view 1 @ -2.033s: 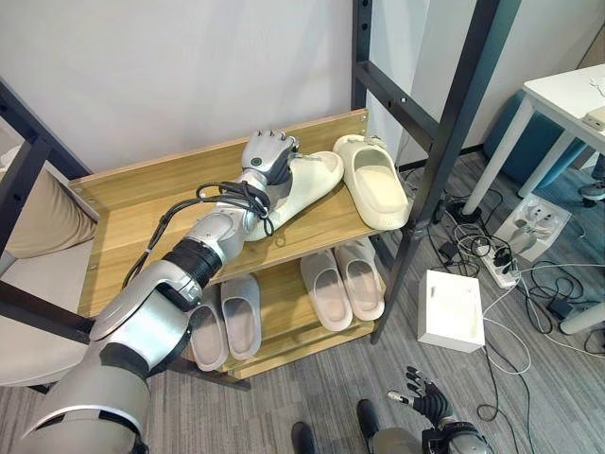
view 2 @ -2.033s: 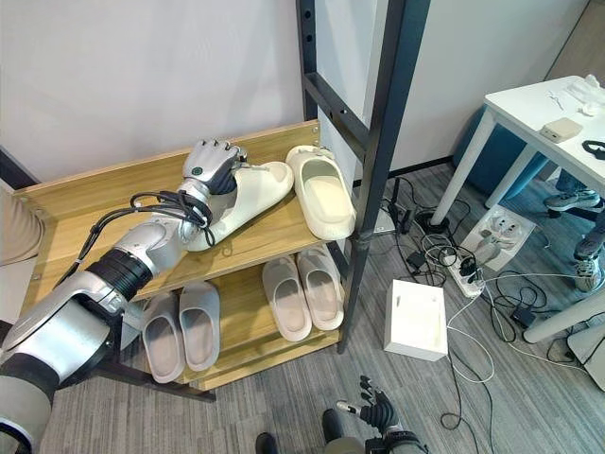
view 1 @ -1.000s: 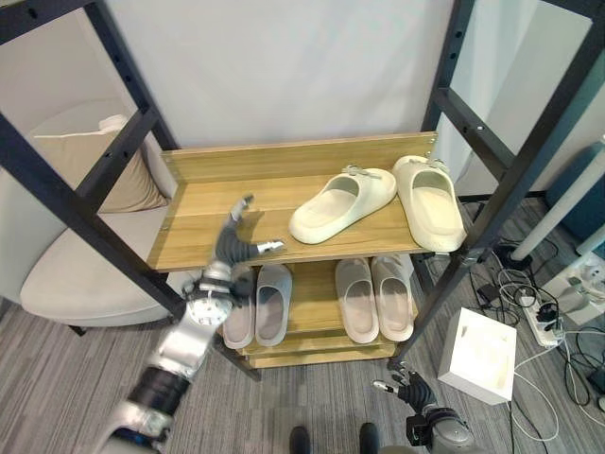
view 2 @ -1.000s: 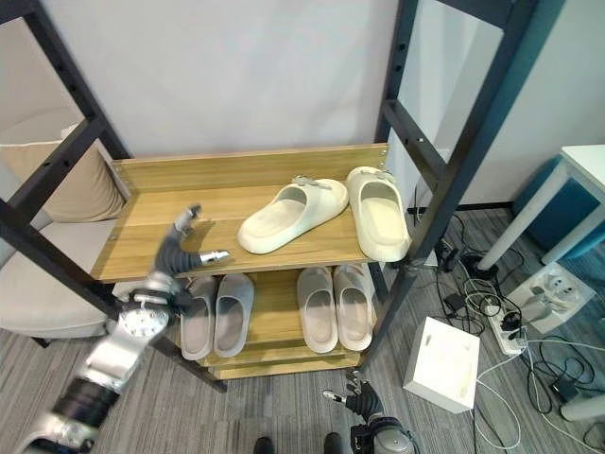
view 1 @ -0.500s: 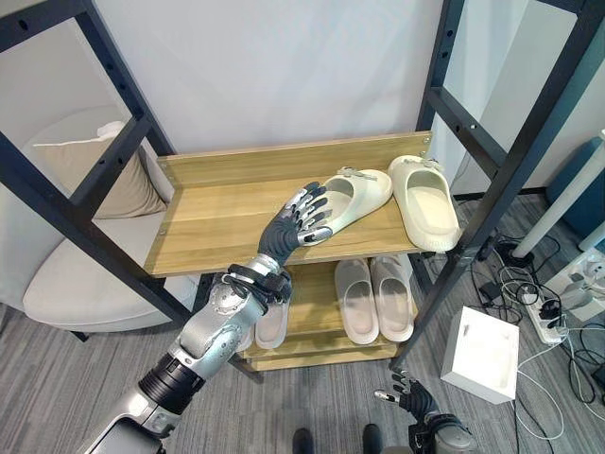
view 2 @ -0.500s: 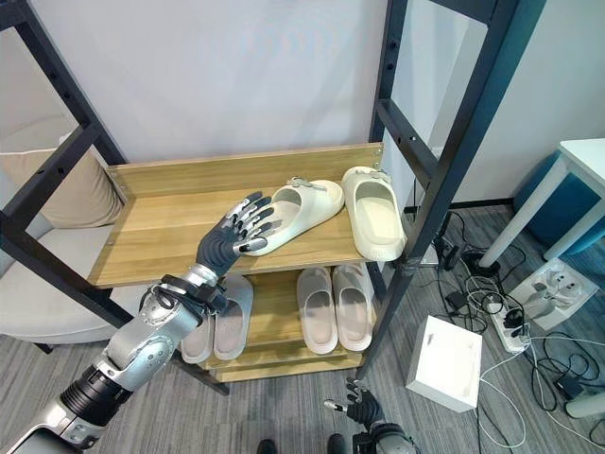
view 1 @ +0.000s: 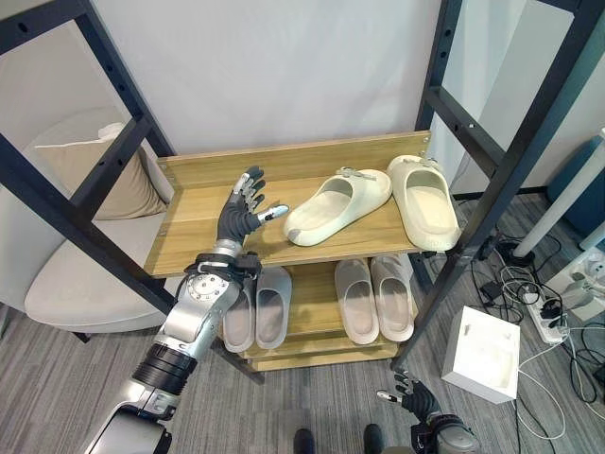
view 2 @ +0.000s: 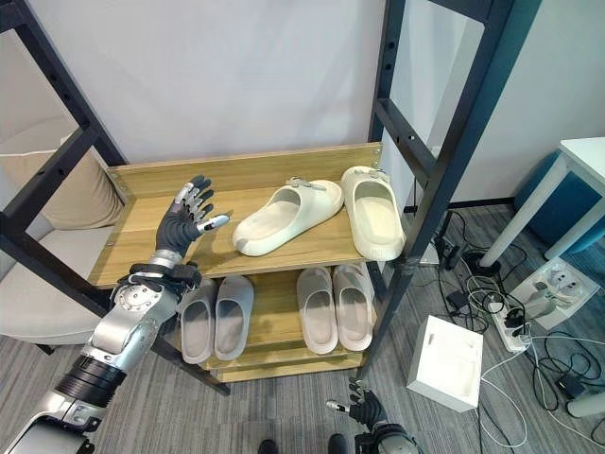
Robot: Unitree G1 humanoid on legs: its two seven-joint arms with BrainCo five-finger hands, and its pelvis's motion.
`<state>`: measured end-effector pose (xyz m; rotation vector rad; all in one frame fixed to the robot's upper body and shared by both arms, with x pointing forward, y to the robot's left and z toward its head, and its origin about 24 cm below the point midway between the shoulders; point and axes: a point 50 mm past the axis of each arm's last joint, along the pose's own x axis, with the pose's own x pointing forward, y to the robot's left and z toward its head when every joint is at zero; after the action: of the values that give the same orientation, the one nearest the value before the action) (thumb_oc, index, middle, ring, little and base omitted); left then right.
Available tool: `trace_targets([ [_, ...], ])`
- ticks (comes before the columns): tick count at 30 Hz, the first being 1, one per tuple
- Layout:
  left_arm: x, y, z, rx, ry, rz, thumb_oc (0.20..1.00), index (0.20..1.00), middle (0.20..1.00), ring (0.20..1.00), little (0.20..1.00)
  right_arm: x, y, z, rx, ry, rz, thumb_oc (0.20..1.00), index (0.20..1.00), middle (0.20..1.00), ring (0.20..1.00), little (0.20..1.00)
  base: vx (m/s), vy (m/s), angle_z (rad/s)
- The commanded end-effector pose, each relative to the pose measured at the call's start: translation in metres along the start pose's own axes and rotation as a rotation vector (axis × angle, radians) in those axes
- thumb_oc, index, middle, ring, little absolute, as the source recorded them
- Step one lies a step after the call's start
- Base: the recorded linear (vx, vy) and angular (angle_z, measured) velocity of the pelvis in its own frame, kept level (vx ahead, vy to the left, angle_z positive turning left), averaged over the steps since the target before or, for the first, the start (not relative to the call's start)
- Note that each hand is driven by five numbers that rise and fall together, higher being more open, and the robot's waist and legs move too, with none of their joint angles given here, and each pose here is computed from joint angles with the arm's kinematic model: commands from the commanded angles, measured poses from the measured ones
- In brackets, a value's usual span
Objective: Arrange the slippers neatly on the shoe rack.
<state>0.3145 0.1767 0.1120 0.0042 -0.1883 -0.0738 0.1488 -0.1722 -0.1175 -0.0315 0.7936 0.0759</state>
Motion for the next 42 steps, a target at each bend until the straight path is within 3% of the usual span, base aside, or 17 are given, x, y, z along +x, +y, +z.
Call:
trace_targets([
  [1, 0.018, -0.001, 0.027, 0.113, -0.12, -0.034, 1.0, 1.0, 1.0, 1.0, 1.0, 0.006, 0.013, 0.022, -0.006, -0.096, 0.044, 1.0, 1.0, 1.0, 1.0, 1.0, 0.0, 0.0, 0.0],
  [7, 0.016, -0.012, 0.02, 0.078, -0.097, -0.079, 1.0, 1.0, 1.0, 1.0, 1.0, 0.006, 0.012, 0.022, -0.001, -0.093, 0.041, 1.0, 1.0, 1.0, 1.0, 1.0, 0.0, 0.0, 0.0],
  [19, -0.003, -0.051, 0.026, -0.052, -0.078, -0.347, 1.0, 1.0, 1.0, 1.0, 1.0, 0.007, 0.015, 0.023, -0.004, -0.078, 0.066, 1.0, 1.0, 1.0, 1.0, 1.0, 0.0, 0.0, 0.0],
  [30, -0.012, -0.073, 0.038, -0.147, -0.128, -0.442, 1.0, 1.0, 1.0, 1.0, 1.0, 0.008, 0.018, 0.019, -0.004, -0.062, 0.073, 1.0, 1.0, 1.0, 1.0, 1.0, 0.0, 0.0, 0.0],
  [42, 0.002, -0.112, 0.056, -0.194, -0.197, -0.501, 1.0, 1.0, 1.0, 1.0, 1.0, 0.009, 0.017, 0.021, 0.017, -0.073, 0.062, 1.0, 1.0, 1.0, 1.0, 1.0, 0.0, -0.001, -0.01],
])
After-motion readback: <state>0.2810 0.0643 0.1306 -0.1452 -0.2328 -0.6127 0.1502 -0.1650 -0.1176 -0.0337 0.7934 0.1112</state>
